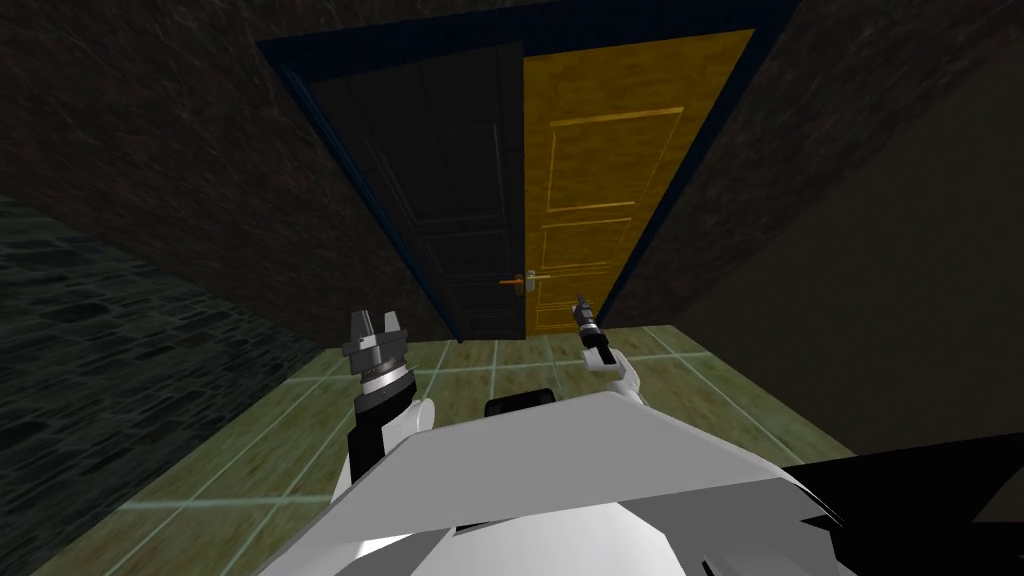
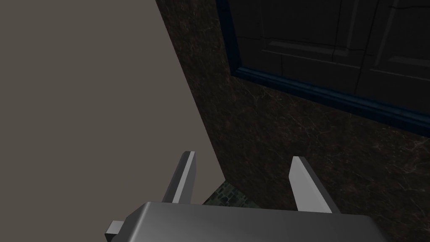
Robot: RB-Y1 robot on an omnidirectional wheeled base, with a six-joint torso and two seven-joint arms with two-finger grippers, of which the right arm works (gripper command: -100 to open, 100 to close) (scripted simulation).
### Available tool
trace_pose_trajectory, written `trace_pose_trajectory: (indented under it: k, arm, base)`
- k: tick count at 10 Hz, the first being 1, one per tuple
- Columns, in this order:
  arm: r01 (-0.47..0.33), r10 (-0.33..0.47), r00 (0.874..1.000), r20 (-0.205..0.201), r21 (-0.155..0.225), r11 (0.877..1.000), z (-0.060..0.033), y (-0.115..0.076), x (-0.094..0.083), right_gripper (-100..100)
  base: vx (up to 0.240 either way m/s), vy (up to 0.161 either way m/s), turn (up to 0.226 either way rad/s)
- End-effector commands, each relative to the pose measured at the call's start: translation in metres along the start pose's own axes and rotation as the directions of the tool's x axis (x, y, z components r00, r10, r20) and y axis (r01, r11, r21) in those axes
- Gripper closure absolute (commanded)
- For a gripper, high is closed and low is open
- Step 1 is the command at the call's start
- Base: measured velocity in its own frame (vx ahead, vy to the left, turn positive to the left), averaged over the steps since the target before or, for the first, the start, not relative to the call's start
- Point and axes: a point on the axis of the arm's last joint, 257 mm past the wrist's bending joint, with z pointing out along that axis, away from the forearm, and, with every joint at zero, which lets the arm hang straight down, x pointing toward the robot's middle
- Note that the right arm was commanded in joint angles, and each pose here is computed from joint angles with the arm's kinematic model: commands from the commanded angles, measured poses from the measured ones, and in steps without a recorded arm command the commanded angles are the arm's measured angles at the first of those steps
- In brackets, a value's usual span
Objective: Pull the door open
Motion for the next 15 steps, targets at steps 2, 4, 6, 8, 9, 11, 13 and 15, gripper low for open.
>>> trace_pose_trajectory:
  k: [2, 4, 6, 8, 9, 11, 13, 15]
  arm:
    - [-0.014, 0.013, 1.000, 0.009, 0.042, 0.999, 0.0048, -0.020, -0.003, -100]
    - [-0.025, 0.024, 1.000, 0.017, 0.074, 0.997, 0.0079, -0.034, -0.005, -100]
    - [-0.042, 0.039, 0.999, 0.027, 0.110, 0.993, 0.0112, -0.051, -0.007, -100]
    - [-0.057, 0.052, 0.998, 0.035, 0.140, 0.988, 0.0136, -0.064, -0.008, -100]
    - [-0.061, 0.056, 0.998, 0.037, 0.147, 0.987, 0.0141, -0.068, -0.008, -100]
    - [-0.076, 0.069, 0.997, 0.044, 0.172, 0.982, 0.0161, -0.079, -0.007, -100]
    - [-0.078, 0.071, 0.996, 0.045, 0.175, 0.981, 0.0163, -0.081, -0.007, -100]
    - [-0.064, 0.045, 0.994, 0.102, 0.199, 0.978, 0.0031, -0.093, -0.058, -100]
  base:
    - [0.132, 0.031, 0.080]
    - [0.146, 0.024, 0.117]
    - [0.188, 0.018, 0.122]
    - [0.204, -0.008, 0.109]
    - [0.146, -0.008, 0.058]
    - [0.140, 0.001, 0.082]
    - [0.105, 0.013, 0.054]
    - [0.051, 0.016, 0.024]
